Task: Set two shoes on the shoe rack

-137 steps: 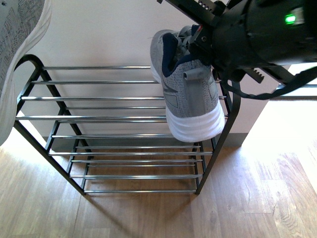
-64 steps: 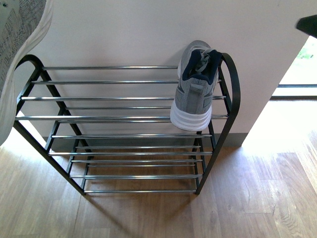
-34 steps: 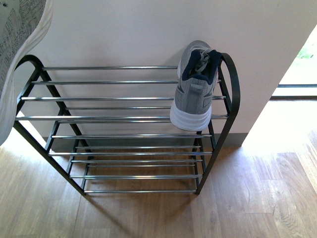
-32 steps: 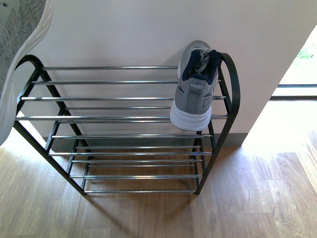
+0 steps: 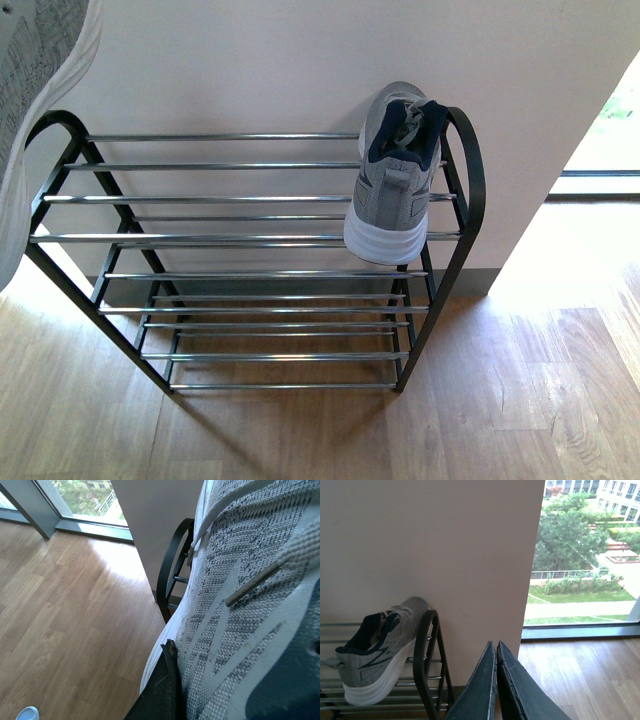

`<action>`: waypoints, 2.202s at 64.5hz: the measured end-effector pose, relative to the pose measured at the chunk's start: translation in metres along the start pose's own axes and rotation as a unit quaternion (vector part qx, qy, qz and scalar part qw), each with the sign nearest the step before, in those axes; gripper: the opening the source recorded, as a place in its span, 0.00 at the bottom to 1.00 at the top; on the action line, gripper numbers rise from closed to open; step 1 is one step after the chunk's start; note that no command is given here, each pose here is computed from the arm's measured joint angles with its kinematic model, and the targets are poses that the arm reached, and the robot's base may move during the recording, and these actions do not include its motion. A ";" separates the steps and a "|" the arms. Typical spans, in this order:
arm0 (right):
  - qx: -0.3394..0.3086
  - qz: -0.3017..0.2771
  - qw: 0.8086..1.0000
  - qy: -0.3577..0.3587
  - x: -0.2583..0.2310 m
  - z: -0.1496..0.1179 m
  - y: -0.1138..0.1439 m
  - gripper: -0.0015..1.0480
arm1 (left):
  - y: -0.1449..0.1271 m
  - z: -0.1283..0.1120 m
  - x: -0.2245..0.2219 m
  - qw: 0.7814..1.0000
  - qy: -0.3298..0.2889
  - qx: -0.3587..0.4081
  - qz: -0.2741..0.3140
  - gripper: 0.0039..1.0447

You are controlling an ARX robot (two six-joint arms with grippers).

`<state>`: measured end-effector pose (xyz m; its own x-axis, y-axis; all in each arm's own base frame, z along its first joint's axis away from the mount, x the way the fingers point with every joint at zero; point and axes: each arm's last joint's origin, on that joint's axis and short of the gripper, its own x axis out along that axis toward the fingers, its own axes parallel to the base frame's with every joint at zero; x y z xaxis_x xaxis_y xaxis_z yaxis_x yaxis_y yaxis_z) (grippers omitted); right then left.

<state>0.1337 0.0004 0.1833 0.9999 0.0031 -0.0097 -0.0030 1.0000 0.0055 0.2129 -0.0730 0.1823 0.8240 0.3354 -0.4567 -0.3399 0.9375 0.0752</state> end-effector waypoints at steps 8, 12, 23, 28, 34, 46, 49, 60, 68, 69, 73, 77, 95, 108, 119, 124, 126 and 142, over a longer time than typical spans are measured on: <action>0.000 0.000 1.000 -0.002 -0.005 -0.003 0.000 0.02 | 0.000 0.000 0.000 1.000 0.000 0.000 0.000 0.01; 0.000 0.000 1.000 -0.002 -0.007 -0.005 0.000 0.02 | 0.000 0.000 0.000 1.000 0.000 0.000 0.000 0.01; 0.000 0.000 1.000 -0.002 -0.012 -0.008 0.000 0.02 | 0.000 0.000 0.000 1.000 0.000 0.000 0.000 0.01; 0.000 -0.001 1.000 -0.009 -0.013 -0.012 0.000 0.02 | 0.000 0.000 0.000 1.000 0.000 0.000 0.000 0.01; 0.000 0.000 1.000 -0.014 -0.015 -0.011 0.000 0.02 | 0.000 0.000 0.000 1.000 0.000 0.000 0.000 0.01; 0.000 0.000 1.000 -0.015 -0.019 -0.010 0.000 0.02 | 0.000 0.000 0.000 1.000 0.000 0.000 0.000 0.01; 0.000 0.000 1.000 -0.014 -0.020 -0.011 0.000 0.02 | 0.000 0.000 0.000 1.000 0.000 0.000 0.000 0.01; 0.000 -0.001 1.000 -0.014 -0.023 -0.011 0.000 0.02 | -0.001 0.000 0.000 1.000 -0.008 -0.015 0.016 0.01; 0.000 -0.001 1.000 -0.015 -0.025 -0.011 0.000 0.02 | -0.012 -0.001 0.016 0.996 0.004 -0.080 0.029 0.01; 0.000 0.000 1.000 -0.015 -0.025 -0.011 0.000 0.02 | -0.016 0.000 0.020 0.995 0.010 -0.093 0.025 0.01; 0.000 -0.001 1.000 -0.008 -0.028 -0.013 0.000 0.02 | -0.027 0.001 0.032 0.992 0.028 -0.125 0.002 0.01; 0.000 -0.001 1.000 0.001 -0.034 -0.016 0.000 0.02 | -0.045 0.004 0.049 0.985 0.058 -0.160 -0.030 0.01; 0.000 -0.001 1.000 -0.012 -0.037 -0.014 0.000 0.02 | -0.143 0.009 0.113 0.953 0.184 -0.177 -0.161 0.01; 0.000 -0.001 1.000 -0.012 -0.037 -0.014 0.000 0.02 | -0.191 0.007 0.151 0.945 0.242 -0.137 -0.171 0.01; 0.000 -0.001 1.000 -0.012 -0.037 -0.014 0.000 0.02 | -0.205 0.008 0.165 0.941 0.268 -0.115 -0.171 0.01; 0.000 -0.001 1.000 -0.012 -0.037 -0.014 0.000 0.02 | -0.209 0.009 0.168 0.941 0.271 -0.110 -0.171 0.01; 0.000 -0.001 1.000 -0.012 -0.037 -0.014 0.000 0.02 | -0.210 0.009 0.169 0.941 0.273 -0.106 -0.170 0.01; 0.000 -0.001 1.000 -0.012 -0.037 -0.014 0.000 0.02 | -0.211 0.010 0.169 0.941 0.275 -0.100 -0.171 0.01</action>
<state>0.0968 0.0002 0.1698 0.9999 0.0015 0.0151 -0.0016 1.0000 0.0052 0.4285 -0.2128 0.0977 0.5600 -0.1330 -0.8178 -0.2219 0.9269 -0.3027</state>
